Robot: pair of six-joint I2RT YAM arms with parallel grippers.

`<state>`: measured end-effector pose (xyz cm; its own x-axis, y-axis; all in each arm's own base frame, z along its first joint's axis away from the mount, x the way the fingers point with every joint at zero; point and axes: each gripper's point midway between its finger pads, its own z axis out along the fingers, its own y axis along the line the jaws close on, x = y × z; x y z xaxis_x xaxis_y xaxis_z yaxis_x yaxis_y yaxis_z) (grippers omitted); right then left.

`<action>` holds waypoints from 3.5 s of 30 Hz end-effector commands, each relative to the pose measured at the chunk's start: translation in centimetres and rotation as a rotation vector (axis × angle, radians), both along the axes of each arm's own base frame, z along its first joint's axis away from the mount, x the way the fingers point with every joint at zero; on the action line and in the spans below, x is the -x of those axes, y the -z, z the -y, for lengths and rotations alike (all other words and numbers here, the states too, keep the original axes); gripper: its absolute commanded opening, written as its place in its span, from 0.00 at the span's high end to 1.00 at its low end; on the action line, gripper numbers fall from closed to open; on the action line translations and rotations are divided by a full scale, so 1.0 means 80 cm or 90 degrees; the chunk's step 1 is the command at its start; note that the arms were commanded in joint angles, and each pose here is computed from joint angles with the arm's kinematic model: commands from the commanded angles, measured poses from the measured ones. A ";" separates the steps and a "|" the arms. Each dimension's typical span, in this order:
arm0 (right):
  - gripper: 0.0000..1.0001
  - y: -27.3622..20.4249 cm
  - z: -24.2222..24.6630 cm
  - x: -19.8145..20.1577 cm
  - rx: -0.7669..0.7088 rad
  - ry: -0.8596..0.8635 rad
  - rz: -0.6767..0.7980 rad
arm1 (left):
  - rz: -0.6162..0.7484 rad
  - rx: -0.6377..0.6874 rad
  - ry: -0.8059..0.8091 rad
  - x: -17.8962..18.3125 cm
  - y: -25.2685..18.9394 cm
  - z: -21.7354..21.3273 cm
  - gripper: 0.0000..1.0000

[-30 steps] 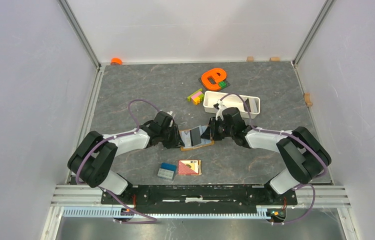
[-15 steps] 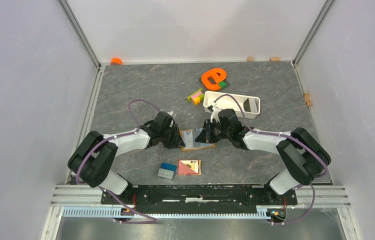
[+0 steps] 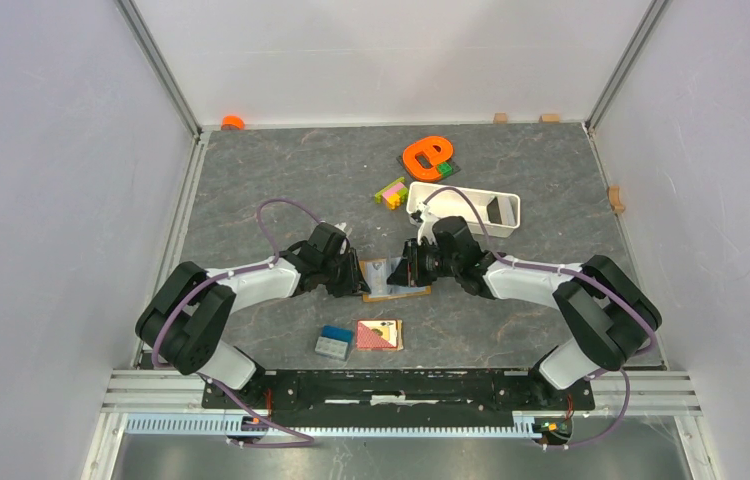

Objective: Put the credit cards into the card holder
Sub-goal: Insert the credit card into the card holder, then pick up the credit card from the storage box.

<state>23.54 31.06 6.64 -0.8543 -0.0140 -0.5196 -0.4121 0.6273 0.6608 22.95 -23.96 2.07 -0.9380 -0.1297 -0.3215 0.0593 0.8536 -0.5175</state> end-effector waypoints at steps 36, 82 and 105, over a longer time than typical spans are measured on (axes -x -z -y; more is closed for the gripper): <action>0.65 -0.043 -0.035 -0.010 -0.044 -0.038 0.057 | 0.046 -0.007 -0.023 -0.005 -0.018 -0.011 0.62; 0.37 -0.105 0.309 -0.210 0.522 0.294 0.203 | 0.261 -0.112 0.008 -0.075 -0.217 -0.102 0.04; 0.40 -0.022 0.351 -0.257 0.550 0.257 0.073 | 0.238 -0.113 -0.014 -0.084 -0.195 -0.121 0.03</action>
<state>42.71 3.28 7.59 -0.8395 -0.1411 -0.5247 -0.0978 0.9892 -0.1096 29.55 -14.41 17.81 -0.7572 -0.0956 -0.6462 0.1614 0.9312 -0.3268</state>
